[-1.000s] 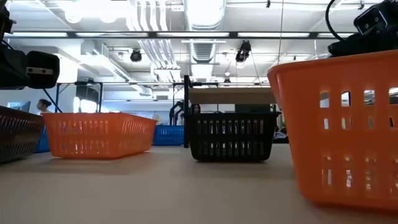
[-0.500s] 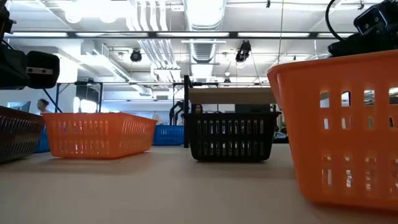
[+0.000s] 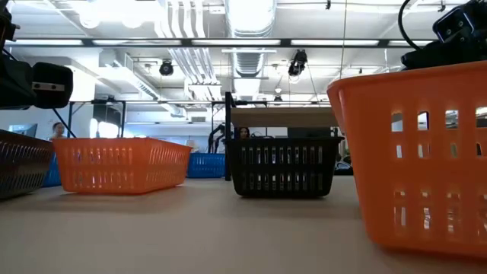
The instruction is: Stack baskets on shelf by color
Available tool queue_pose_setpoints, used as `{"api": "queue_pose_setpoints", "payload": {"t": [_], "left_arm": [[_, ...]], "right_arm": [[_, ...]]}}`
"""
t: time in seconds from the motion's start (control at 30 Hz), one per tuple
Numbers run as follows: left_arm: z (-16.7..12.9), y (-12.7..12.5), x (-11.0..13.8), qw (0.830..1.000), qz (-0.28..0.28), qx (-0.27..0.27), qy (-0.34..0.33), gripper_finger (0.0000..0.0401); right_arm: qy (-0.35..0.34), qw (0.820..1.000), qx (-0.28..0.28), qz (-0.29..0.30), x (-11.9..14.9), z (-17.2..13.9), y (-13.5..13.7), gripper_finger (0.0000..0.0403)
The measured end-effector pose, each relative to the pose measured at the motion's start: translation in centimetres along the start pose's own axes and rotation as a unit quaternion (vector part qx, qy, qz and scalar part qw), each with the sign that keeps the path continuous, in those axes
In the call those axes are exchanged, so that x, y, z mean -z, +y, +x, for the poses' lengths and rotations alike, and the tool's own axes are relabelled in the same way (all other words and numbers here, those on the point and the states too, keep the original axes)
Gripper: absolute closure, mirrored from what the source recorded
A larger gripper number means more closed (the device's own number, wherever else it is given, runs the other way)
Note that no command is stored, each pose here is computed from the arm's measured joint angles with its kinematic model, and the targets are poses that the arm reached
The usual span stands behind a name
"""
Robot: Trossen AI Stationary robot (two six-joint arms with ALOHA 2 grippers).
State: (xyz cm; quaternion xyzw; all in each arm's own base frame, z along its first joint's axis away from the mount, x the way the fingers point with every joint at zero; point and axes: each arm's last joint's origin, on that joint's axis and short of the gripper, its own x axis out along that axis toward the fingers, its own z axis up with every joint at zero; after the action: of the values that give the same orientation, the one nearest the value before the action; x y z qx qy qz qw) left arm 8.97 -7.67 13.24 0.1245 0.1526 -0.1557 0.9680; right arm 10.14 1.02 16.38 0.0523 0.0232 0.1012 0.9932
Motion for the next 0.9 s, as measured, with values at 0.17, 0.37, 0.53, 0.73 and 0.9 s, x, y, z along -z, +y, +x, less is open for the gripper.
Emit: {"api": "queue_pose_setpoints", "payload": {"t": [0.17,0.37,0.53,0.73,0.9], "left_arm": [[0.00,0.00,0.00,1.000,0.000,0.000,0.000,0.0401],[0.00,0.00,0.01,1.000,0.000,0.000,0.000,0.0401],[0.00,0.00,0.01,1.000,0.000,0.000,0.000,0.0401],[0.00,0.00,0.01,1.000,0.000,0.000,0.000,0.0401],[0.01,0.00,0.02,1.000,0.000,0.000,0.001,0.0401]], "right_arm": [[0.000,1.000,0.000,0.000,-0.01,0.00,0.00,0.0390],[0.000,1.000,0.000,0.000,-0.01,0.00,0.00,0.0390],[0.000,1.000,0.000,0.000,0.00,0.00,0.00,0.0390],[0.000,1.000,0.000,0.000,-0.01,0.00,0.00,0.0390],[-0.003,0.997,0.007,-0.070,-0.06,0.00,-0.04,0.0390]]}}
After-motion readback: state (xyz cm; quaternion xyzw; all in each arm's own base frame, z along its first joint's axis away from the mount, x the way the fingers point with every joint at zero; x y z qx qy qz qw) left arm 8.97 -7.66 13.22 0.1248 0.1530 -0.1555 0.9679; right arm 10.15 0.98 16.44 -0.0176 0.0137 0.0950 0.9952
